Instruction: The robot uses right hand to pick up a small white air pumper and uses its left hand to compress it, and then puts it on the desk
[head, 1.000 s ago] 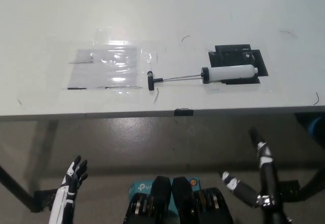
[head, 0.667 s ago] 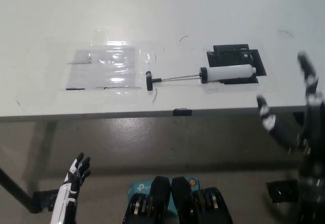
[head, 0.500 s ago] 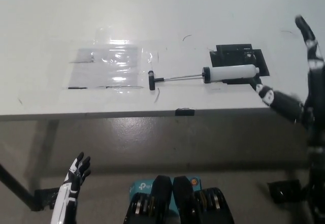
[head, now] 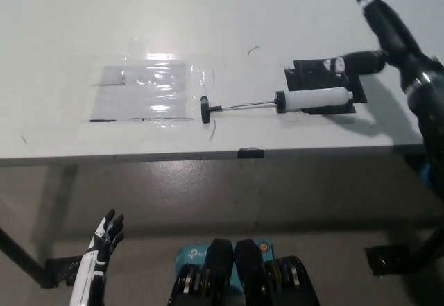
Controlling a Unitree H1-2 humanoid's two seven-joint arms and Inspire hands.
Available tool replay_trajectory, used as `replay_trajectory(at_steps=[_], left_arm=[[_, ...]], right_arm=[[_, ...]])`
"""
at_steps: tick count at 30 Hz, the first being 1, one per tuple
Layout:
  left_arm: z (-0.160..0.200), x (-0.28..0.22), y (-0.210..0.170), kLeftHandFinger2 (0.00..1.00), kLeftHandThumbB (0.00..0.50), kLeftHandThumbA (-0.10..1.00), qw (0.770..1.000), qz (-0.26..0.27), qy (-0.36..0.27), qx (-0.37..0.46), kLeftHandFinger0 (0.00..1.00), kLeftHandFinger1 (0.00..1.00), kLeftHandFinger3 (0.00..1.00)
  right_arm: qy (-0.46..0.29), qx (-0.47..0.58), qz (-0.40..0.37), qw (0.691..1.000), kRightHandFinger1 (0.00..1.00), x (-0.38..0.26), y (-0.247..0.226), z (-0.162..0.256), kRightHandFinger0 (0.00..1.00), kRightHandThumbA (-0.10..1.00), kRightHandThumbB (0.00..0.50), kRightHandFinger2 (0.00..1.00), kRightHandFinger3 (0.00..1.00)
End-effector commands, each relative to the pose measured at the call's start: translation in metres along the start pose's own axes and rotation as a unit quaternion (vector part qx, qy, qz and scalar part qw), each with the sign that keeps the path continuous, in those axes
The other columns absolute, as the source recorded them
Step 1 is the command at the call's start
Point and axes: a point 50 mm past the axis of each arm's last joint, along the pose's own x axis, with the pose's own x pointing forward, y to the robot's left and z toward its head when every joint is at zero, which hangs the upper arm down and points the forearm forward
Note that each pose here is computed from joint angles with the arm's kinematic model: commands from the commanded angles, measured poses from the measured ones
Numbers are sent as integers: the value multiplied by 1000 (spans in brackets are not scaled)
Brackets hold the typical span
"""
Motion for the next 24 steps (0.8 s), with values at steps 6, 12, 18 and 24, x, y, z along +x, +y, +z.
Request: replay_trajectory(at_steps=[6, 12, 18, 24], left_arm=[[17, 13, 3, 1000, 120, 1000, 999, -4, -46, 5, 1000, 1000, 1000], [19, 15, 5, 1000, 108, 1000, 999, -8, -48, 13, 1000, 1000, 1000], [20, 16, 6, 1000, 95, 1000, 999, -11, -45, 11, 1000, 1000, 1000], [16, 4, 7, 1000, 83, 1000, 999, -11, -33, 8, 1000, 1000, 1000]], right_arm=[[114, -66, 148, 980, 1000, 83, -43, 26, 1000, 891, 457, 1000, 1000], [142, -94, 178, 969, 1000, 97, -25, 26, 1000, 948, 454, 1000, 1000], [157, -141, 218, 953, 1000, 97, -4, 21, 1000, 1000, 500, 1000, 1000], [158, -150, 241, 946, 1000, 91, 24, 8, 1000, 1000, 500, 1000, 1000]])
